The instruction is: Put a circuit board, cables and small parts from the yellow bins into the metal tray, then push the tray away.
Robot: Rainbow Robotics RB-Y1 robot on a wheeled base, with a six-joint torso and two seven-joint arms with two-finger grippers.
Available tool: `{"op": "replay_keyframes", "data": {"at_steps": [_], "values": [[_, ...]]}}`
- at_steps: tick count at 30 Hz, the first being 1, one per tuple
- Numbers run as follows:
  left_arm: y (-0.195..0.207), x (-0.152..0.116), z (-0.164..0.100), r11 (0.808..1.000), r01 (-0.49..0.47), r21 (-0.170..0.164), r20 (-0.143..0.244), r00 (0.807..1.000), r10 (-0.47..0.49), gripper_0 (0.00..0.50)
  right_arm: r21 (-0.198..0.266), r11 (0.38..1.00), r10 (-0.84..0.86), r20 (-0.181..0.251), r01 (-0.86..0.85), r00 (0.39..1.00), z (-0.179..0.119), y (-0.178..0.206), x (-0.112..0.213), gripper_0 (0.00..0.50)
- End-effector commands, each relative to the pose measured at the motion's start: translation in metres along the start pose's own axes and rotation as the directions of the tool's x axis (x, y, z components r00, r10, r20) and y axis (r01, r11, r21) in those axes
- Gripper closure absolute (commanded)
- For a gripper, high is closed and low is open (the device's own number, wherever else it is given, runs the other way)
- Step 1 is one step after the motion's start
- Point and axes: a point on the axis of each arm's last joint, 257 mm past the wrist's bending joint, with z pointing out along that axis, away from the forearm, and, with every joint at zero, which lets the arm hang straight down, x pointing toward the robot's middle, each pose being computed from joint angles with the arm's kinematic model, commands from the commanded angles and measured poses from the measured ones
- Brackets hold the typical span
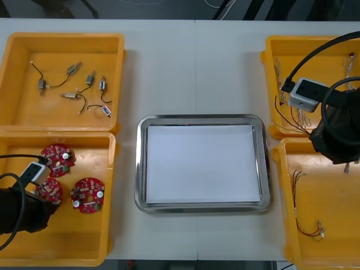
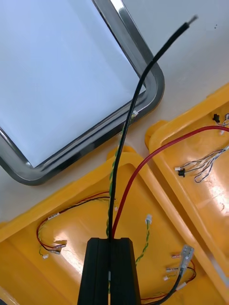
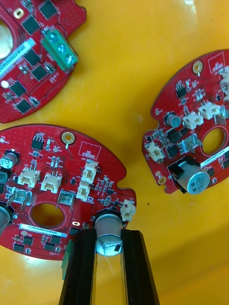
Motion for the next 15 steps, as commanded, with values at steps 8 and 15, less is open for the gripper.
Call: {"op": "replay_keyframes", "data": {"at_steps": [8,15], "values": [[0.0029,0.0041,0.0001,1.0,-0.019,-0.024,-0.019,1.0,0.019,0.5,0.09,0.992,-0.089,-0.021,0.091,0.996,-0.0028,-0.0005,-0.0089,0.5],[0.0047,-0.001,-0.0001,0.999,-0.01,-0.032,-0.001,1.0,0.01,0.0,0.085,0.992,-0.092,-0.021,0.094,0.995,-0.0015,0.0013,-0.0091,0.5]]}}
